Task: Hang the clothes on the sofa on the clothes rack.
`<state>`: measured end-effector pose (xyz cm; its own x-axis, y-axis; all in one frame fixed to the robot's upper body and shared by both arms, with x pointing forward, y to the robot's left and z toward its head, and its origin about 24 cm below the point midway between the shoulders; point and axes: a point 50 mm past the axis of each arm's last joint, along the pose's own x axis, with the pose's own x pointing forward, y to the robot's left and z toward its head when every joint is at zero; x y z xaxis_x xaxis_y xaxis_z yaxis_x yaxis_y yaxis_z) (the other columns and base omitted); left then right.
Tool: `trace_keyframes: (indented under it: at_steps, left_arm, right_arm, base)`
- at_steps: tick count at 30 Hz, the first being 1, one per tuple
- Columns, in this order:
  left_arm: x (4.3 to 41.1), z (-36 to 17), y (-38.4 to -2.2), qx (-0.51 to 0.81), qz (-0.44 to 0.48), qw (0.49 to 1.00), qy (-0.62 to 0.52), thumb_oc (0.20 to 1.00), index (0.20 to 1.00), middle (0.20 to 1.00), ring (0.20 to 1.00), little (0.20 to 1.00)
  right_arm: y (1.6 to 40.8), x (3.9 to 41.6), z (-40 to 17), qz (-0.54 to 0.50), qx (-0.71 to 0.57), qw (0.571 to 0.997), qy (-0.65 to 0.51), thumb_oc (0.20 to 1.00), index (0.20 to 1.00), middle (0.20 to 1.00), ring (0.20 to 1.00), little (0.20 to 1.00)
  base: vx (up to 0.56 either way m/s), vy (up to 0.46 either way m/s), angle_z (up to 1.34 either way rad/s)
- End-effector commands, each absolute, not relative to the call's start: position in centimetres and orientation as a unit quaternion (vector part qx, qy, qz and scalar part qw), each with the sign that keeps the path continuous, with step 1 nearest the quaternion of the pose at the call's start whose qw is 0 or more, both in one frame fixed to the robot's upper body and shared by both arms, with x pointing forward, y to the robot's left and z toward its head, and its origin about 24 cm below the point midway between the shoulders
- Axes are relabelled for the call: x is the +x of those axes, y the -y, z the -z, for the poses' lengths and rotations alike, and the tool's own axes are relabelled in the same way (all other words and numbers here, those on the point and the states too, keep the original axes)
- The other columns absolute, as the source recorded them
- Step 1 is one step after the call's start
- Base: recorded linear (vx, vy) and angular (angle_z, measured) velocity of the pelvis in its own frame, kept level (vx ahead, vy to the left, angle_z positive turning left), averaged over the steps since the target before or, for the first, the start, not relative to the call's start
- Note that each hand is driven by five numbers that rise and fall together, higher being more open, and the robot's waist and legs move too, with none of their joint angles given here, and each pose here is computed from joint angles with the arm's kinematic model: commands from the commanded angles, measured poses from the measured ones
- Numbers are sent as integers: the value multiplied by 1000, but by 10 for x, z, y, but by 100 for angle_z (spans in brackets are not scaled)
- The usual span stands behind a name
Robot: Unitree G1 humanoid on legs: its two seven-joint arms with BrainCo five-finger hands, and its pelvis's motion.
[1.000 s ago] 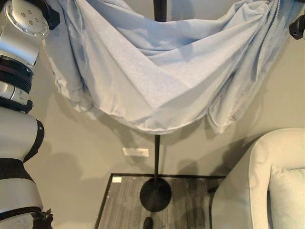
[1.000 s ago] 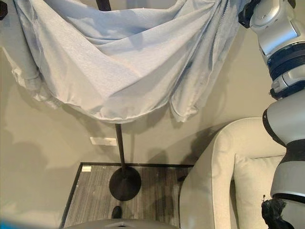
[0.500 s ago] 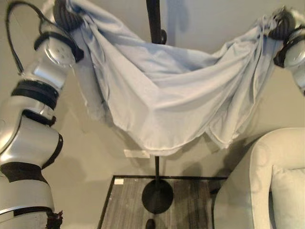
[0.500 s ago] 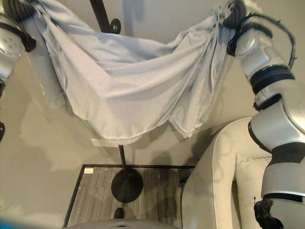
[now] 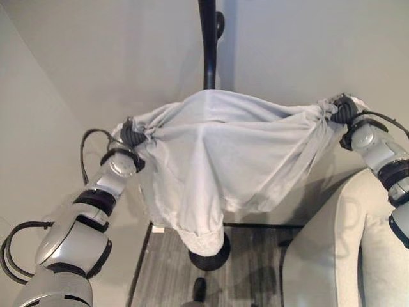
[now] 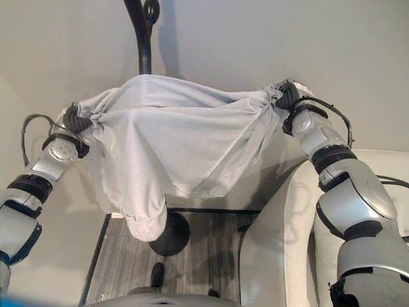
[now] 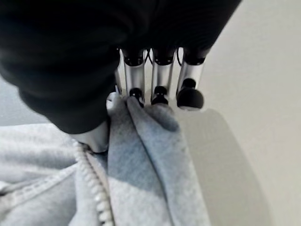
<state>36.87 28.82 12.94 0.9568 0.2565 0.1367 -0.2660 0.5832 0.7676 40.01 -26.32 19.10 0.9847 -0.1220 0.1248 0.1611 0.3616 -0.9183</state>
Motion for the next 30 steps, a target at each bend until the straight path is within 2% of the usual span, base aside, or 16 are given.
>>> trace_keyframes:
  at_steps: [1, 10, 14, 15, 16, 17, 18, 19, 25, 30]
  left_arm:
    - [380, -182, -300, 432, -197, 878, 63, 200, 200, 200, 200, 200]
    - [377, -150, -284, 386, -176, 904, 47, 200, 200, 200, 200, 200]
    - [374, -130, -269, 349, -161, 922, 43, 200, 200, 200, 200, 200]
    - [373, -125, -265, 340, -159, 926, 41, 200, 200, 200, 200, 200]
    - [372, -122, -261, 332, -155, 930, 43, 200, 200, 200, 200, 200]
    - [371, -118, -259, 324, -152, 933, 40, 388, 388, 388, 388, 388]
    - [370, -114, -256, 317, -149, 936, 36, 768, 768, 768, 768, 768]
    - [368, -109, -254, 314, -144, 938, 32, 1000, 1000, 1000, 1000, 1000]
    - [355, -85, -238, 272, -120, 954, 24, 1000, 1000, 1000, 1000, 1000]
    - [345, -78, -240, 261, -117, 958, 24, 1000, 1000, 1000, 1000, 1000]
  right_arm:
    - [271, 403, -228, 128, -578, 805, 44, 200, 200, 200, 200, 200]
    - [248, 404, -178, 81, -542, 836, 20, 200, 200, 200, 200, 200]
    - [222, 405, -159, 51, -499, 865, 30, 200, 200, 200, 200, 200]
    - [216, 404, -152, 45, -481, 875, 30, 457, 457, 457, 457, 457]
    - [208, 403, -146, 41, -457, 888, 31, 893, 893, 893, 893, 893]
    - [202, 401, -140, 35, -436, 899, 32, 1000, 1000, 1000, 1000, 1000]
    - [197, 400, -134, 33, -417, 908, 32, 1000, 1000, 1000, 1000, 1000]
    - [191, 398, -127, 28, -398, 917, 32, 1000, 1000, 1000, 1000, 1000]
    - [166, 376, -90, 1, -293, 956, 25, 1000, 1000, 1000, 1000, 1000]
    - [164, 367, -86, -18, -293, 955, 37, 1000, 1000, 1000, 1000, 1000]
  base:
    - [0, 0, 0]
    - [-1, 0, 1]
    - [-4, 1, 3]
    - [0, 0, 0]
    - [0, 0, 0]
    - [0, 0, 0]
    - [0, 0, 0]
    - [0, 0, 0]
    - [0, 0, 0]
    - [16, 6, 0]
